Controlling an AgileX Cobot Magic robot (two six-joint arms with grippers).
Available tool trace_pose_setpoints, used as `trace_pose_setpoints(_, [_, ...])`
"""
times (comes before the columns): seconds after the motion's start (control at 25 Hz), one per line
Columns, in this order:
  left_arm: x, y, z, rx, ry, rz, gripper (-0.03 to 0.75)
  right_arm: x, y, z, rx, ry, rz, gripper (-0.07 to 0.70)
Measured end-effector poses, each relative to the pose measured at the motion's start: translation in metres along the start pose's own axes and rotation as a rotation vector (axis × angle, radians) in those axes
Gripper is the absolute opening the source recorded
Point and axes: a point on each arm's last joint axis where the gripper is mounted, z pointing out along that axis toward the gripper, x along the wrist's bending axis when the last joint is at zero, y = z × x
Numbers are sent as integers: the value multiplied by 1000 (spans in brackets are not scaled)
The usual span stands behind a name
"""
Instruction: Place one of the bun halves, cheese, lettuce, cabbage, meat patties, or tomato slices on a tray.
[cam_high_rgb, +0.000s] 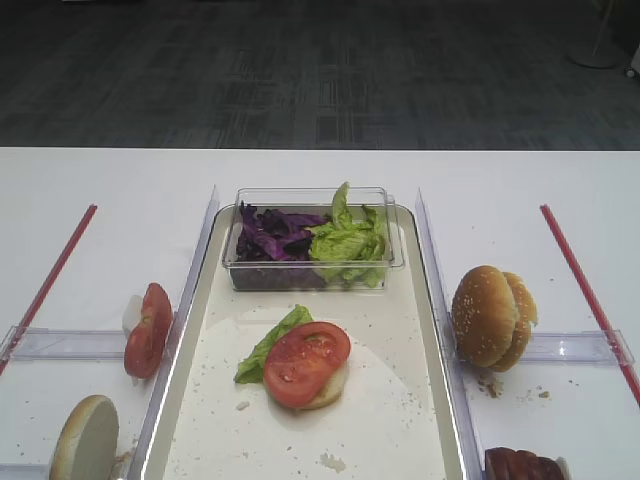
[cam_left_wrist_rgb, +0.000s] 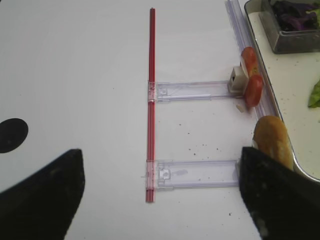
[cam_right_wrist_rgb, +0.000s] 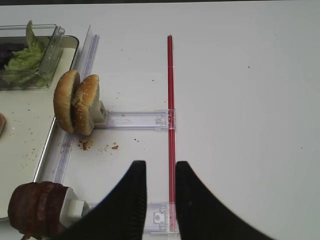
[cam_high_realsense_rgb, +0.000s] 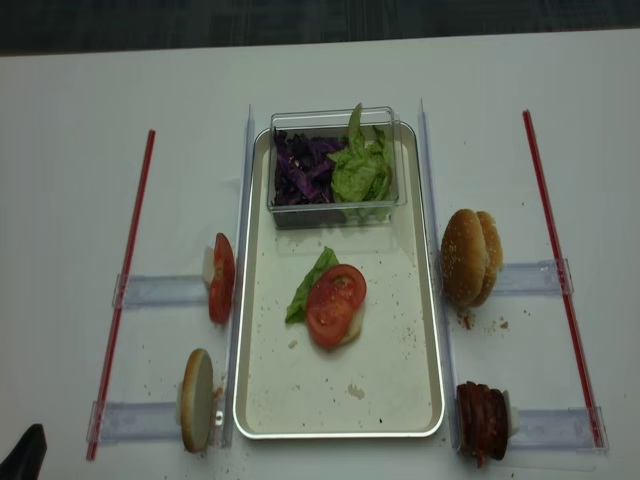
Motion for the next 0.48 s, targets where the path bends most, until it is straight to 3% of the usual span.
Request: trace_pose_setpoints(0.48, [0,0,0,0,0,0,633,0,0,0,0,0,4,193])
